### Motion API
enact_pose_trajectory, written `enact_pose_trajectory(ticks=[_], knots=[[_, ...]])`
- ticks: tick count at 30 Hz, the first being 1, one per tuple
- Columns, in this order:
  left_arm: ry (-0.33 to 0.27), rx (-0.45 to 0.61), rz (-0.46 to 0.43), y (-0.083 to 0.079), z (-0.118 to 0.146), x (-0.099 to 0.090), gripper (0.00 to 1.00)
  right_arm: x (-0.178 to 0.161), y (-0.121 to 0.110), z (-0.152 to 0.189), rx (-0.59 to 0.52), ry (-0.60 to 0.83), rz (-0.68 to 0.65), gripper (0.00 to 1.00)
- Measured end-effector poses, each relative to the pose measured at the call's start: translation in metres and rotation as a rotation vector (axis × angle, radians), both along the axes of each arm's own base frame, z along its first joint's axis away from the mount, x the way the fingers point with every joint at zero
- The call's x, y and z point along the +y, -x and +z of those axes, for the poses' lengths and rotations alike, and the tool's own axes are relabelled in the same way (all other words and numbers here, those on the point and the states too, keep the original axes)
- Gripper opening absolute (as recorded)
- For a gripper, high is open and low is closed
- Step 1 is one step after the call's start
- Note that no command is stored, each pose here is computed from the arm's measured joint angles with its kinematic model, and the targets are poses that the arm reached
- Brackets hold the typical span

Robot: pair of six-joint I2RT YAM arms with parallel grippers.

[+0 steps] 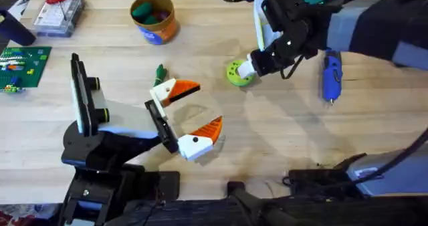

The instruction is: Pick up the gripper from the table and insert it into the empty holder that is missing its gripper. Then pick up a screw, insert it into the mounting hole, and use the screwdriver to tighten it. Finally, clean up the table by picking up the vegetable and placing it into the bucket.

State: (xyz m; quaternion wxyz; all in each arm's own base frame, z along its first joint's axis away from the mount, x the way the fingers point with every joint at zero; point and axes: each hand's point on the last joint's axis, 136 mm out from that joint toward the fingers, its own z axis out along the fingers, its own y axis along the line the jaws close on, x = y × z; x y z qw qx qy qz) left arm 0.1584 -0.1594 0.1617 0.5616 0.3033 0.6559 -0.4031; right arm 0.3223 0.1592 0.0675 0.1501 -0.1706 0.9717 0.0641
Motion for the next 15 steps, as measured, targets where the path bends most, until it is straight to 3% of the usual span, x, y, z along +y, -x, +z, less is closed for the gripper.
enact_pose_trajectory(ticks=[15], knots=[[0.0,0.0,0.0,0.0,0.0,0.0,0.99,0.002,-0.004,-0.01,0.006,0.002,0.0,0.66]])
